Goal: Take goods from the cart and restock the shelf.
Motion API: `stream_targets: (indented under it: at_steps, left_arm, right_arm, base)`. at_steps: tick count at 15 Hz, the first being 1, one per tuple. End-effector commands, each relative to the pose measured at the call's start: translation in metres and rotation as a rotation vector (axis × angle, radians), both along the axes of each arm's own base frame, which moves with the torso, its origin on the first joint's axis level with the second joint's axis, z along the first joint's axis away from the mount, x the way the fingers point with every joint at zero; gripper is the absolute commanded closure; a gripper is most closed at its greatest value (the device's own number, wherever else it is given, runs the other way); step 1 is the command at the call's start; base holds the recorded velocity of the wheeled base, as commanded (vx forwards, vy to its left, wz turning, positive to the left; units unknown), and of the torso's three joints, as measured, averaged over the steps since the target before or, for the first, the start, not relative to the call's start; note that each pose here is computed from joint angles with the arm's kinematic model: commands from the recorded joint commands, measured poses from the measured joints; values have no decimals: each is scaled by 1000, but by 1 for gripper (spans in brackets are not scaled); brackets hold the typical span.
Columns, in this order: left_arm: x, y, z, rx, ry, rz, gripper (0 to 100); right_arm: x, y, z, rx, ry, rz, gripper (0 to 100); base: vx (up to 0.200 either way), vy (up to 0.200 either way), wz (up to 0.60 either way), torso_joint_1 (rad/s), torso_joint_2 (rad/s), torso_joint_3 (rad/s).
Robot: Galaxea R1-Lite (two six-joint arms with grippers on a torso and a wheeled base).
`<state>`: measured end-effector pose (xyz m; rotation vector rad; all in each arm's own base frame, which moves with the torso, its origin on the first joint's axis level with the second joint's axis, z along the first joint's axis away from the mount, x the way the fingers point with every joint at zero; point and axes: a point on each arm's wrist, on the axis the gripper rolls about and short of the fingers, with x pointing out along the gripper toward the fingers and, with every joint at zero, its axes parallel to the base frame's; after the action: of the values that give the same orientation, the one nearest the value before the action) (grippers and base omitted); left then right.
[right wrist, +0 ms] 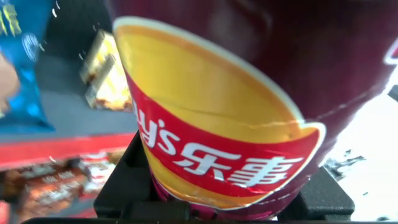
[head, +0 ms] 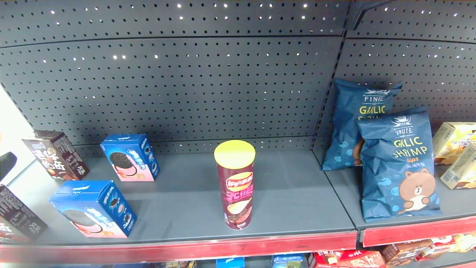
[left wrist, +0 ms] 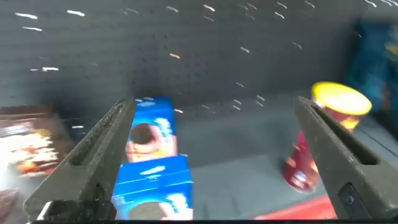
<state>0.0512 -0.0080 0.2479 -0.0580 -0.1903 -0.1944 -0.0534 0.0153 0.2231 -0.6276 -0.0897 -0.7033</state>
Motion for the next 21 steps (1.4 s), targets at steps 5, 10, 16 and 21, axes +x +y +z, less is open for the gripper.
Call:
stream_targets:
  at_steps: [5, 10, 16, 21]
  left_arm:
    - [-22, 4, 10, -20, -47, 53, 0]
    - [-16, 5, 4, 5, 12, 153, 0]
    - [-17, 7, 3, 94, 6, 250, 0]
    - [-16, 8, -3, 96, 24, 272, 0]
  right_arm:
    - [39, -17, 25, 197, 44, 175, 100]
    - [79, -18, 18, 364, 187, 540, 100]
    - [129, 14, 35, 490, 325, 841, 100]
    - [169, 41, 34, 522, 402, 946, 100]
  base:
    - [0, 0, 0, 0, 0, 0]
    - [0, 0, 0, 0, 0, 0]
    - [0, 0, 0, 0, 0, 0]
    - [0, 0, 0, 0, 0, 0]
